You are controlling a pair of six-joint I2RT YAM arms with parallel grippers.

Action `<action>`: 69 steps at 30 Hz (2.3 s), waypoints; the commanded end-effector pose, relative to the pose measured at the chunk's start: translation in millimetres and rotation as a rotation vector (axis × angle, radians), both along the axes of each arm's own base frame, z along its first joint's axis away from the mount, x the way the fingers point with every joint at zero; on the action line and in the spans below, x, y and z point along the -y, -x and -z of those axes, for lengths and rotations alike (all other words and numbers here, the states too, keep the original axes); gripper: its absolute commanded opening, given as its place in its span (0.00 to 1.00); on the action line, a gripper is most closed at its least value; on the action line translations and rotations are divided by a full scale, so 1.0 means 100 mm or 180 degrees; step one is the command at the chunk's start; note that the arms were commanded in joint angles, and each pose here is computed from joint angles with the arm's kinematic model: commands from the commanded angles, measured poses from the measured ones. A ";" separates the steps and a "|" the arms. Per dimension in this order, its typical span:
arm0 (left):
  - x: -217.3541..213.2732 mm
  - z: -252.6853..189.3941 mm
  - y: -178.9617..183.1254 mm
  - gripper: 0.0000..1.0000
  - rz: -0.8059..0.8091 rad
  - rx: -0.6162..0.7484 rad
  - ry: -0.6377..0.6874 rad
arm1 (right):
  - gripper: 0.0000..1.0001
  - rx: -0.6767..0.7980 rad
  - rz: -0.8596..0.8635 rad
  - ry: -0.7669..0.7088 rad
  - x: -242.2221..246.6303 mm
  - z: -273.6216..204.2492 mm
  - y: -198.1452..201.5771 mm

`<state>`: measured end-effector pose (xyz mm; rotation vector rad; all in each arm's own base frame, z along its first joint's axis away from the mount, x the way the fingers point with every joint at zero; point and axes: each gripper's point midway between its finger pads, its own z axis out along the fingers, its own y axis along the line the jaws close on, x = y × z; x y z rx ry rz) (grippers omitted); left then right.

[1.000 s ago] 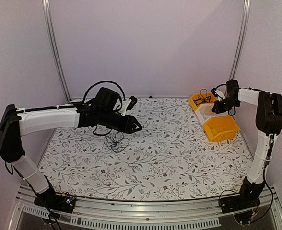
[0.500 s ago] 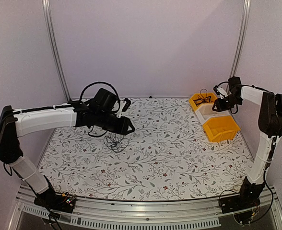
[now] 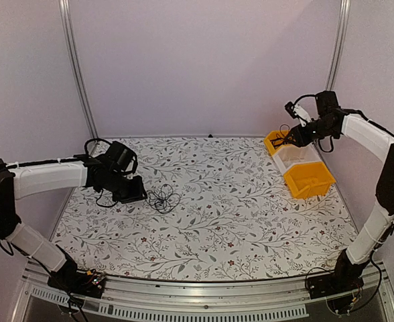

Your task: Untangle the cables

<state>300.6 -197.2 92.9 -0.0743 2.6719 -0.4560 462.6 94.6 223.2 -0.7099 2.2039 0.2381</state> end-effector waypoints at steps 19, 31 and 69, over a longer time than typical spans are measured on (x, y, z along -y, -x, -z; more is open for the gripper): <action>-0.71 0.43 0.71 0.35 -0.1197 -0.0670 -0.0081 | 0.37 -0.0231 -0.2321 -0.0397 -2.48 0.25 1.26; -0.63 0.63 0.51 0.19 -0.1026 -0.0552 -0.0110 | 0.37 -0.0348 -0.2280 -0.0390 -2.48 0.37 1.29; 1.31 -2.92 -0.19 0.00 0.1670 0.2243 0.1353 | 0.61 0.0724 -0.2796 -0.1307 -3.27 -1.30 1.16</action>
